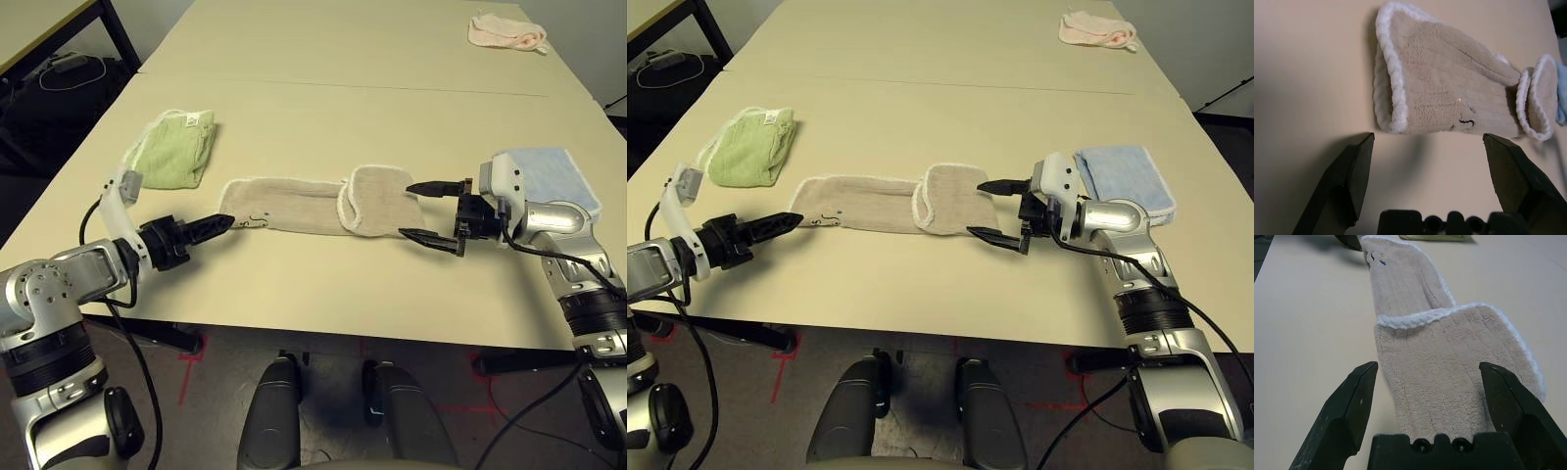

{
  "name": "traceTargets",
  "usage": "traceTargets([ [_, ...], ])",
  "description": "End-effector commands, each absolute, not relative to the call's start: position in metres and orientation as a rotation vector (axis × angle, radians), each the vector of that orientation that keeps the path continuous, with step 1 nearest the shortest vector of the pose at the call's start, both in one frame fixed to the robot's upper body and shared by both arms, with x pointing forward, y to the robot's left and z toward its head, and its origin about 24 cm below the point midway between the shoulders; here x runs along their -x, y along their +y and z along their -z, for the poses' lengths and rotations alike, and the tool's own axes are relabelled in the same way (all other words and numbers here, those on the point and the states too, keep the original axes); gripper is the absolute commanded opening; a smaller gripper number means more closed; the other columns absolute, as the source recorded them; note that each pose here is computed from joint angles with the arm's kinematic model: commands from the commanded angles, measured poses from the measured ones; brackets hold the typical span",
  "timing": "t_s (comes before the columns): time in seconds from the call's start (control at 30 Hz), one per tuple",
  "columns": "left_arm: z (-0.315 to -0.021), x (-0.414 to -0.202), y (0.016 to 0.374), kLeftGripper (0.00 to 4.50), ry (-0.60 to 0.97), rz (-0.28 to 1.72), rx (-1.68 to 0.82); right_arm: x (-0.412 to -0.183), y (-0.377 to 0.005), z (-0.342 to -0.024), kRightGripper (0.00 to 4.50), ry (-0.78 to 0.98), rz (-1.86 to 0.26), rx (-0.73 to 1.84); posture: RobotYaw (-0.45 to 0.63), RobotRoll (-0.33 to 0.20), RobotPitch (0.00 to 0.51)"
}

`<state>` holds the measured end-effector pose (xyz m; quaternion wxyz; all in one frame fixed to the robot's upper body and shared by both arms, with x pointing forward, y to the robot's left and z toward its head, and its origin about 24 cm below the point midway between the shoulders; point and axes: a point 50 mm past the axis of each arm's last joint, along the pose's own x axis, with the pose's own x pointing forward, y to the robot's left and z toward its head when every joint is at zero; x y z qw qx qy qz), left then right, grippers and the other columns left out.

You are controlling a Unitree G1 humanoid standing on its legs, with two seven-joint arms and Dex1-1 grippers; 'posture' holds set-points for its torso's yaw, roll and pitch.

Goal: Fold the towel and set it aside.

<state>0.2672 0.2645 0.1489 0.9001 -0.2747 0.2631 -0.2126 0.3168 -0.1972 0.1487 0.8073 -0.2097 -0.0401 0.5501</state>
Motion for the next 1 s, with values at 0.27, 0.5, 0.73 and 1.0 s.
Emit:
traceTargets([
  [0.27, -0.144, -0.275, 0.26, 4.5, 0.578, 0.433, 0.656, -0.315, -0.198, -0.146, 4.48, -0.073, -1.175, 0.46, 0.06, 0.0, 0.141],
  [0.5, -0.142, -0.285, 0.254, 4.5, 0.567, 0.411, 0.687, -0.315, -0.199, -0.146, 4.48, -0.075, -1.17, 0.462, 0.06, 0.0, 0.138],
  [0.73, -0.144, -0.292, 0.251, 4.5, 0.547, 0.41, 0.662, -0.314, -0.202, -0.145, 4.48, -0.064, -1.163, 0.459, 0.06, 0.0, 0.137],
  [1.0, -0.143, -0.294, 0.249, 3.57, 0.55, 0.409, 0.651, -0.311, -0.207, -0.142, 4.5, -0.016, -1.176, 0.446, 0.05, 0.0, 0.137],
])
